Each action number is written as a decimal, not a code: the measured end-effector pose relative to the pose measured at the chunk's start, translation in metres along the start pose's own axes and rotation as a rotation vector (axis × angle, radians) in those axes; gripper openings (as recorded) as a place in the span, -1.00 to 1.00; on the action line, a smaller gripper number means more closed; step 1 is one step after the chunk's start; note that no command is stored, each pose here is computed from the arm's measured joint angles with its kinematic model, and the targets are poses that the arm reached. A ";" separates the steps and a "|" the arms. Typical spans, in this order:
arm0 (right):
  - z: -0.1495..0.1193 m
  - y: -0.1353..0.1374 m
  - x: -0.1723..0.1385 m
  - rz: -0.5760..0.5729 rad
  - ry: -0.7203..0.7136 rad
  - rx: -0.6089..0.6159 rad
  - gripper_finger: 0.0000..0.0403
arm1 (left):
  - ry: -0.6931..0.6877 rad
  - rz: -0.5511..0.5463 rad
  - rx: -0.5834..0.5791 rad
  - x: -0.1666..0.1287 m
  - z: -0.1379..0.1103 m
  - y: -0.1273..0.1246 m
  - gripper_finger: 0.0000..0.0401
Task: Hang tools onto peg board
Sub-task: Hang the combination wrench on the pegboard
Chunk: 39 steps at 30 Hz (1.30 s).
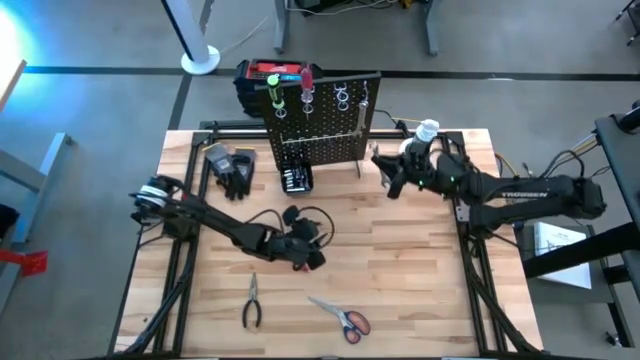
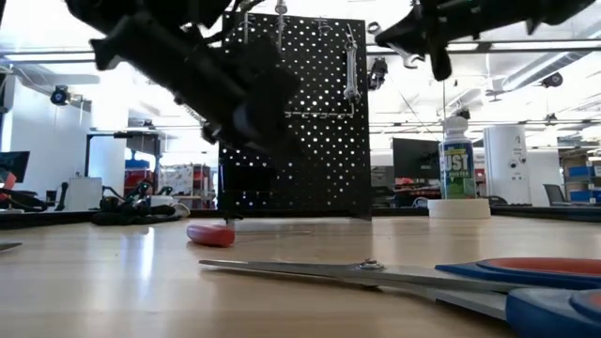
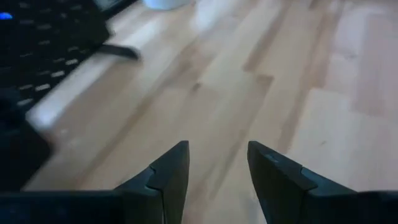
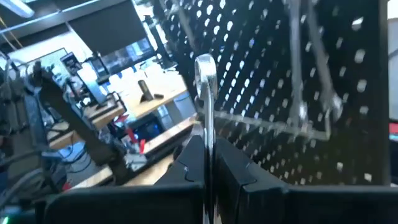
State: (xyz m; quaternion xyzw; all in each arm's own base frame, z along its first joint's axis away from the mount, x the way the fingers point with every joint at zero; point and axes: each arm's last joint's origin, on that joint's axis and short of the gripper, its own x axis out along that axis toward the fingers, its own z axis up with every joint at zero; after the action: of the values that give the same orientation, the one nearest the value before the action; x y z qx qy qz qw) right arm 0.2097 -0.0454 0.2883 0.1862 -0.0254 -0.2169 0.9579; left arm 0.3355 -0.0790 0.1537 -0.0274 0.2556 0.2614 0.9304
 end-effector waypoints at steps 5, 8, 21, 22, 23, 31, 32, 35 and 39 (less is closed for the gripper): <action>0.023 -0.004 0.019 0.041 -0.005 -0.013 -1.00 | -0.050 0.043 -0.060 -0.016 0.001 0.012 -0.23; 0.036 -0.007 0.029 0.014 -0.024 -0.014 -1.00 | -0.046 0.045 -0.081 -0.022 -0.004 0.016 -0.23; 0.058 -0.017 0.069 -0.034 -0.031 0.017 -1.00 | -0.028 0.053 -0.133 -0.024 -0.018 0.019 -0.23; 0.059 -0.017 0.071 -0.039 -0.036 0.019 -1.00 | -0.028 0.052 -0.133 -0.024 -0.018 0.018 -0.23; 0.060 -0.018 0.072 -0.044 -0.039 0.022 -1.00 | -0.029 0.050 -0.133 -0.024 -0.018 0.018 -0.23; 0.064 -0.019 0.069 -0.100 -0.067 0.042 -1.00 | -0.029 0.069 -0.117 -0.026 -0.023 0.019 -0.23; 0.064 -0.019 0.069 -0.101 -0.068 0.043 -1.00 | -0.027 0.071 -0.116 -0.026 -0.024 0.019 -0.23; 0.062 -0.021 0.068 -0.134 -0.050 0.053 -1.00 | -0.027 0.072 -0.115 -0.026 -0.024 0.019 -0.23; 0.060 -0.025 0.069 -0.156 -0.035 0.068 -1.00 | -0.028 0.073 -0.116 -0.026 -0.025 0.019 -0.23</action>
State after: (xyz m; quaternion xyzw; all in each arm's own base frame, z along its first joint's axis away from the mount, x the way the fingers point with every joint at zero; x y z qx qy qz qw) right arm 0.2537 -0.1162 0.3329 0.2161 -0.0347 -0.2932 0.9307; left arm 0.2956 -0.0789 0.1465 -0.0684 0.2279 0.3100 0.9205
